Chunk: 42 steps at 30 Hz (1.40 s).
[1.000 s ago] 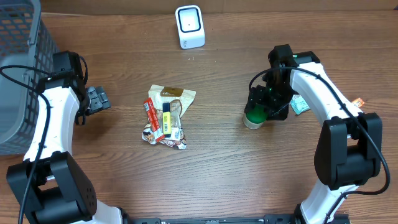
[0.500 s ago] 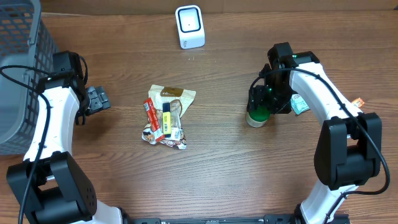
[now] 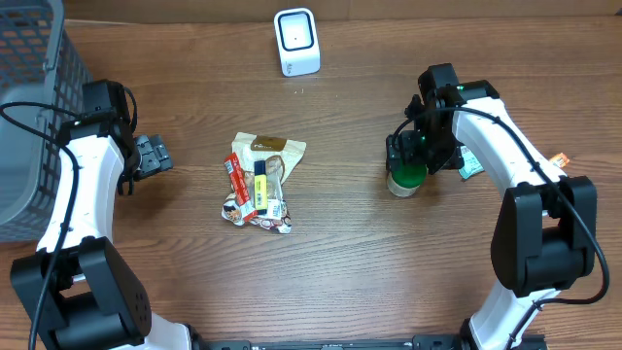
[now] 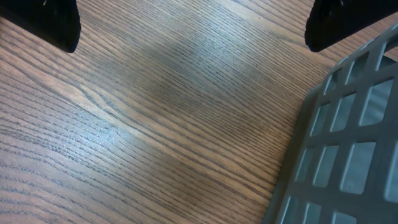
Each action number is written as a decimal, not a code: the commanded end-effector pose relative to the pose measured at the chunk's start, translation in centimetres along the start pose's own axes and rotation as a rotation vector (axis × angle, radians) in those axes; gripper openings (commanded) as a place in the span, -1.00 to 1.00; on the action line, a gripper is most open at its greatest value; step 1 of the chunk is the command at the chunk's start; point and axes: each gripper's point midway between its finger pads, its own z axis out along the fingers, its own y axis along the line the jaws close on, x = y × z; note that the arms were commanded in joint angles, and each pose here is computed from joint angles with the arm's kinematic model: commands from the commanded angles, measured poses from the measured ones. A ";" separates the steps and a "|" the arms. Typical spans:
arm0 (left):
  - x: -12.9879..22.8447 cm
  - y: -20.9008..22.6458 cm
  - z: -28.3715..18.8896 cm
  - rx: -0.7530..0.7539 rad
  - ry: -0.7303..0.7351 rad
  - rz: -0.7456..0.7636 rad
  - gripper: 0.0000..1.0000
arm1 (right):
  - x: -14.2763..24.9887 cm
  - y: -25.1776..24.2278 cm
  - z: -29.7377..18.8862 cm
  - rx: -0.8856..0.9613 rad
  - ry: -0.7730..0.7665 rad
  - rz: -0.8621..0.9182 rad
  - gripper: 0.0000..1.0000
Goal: Scan the item barcode
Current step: 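Lower the right gripper onto the green-capped jar and grasp it, then lift the jar and carry it toward the white scanner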
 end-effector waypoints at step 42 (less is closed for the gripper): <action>-0.7 0.3 -1.0 -0.005 -0.035 0.004 1.00 | 1.1 -0.2 1.5 0.202 -0.186 0.006 0.77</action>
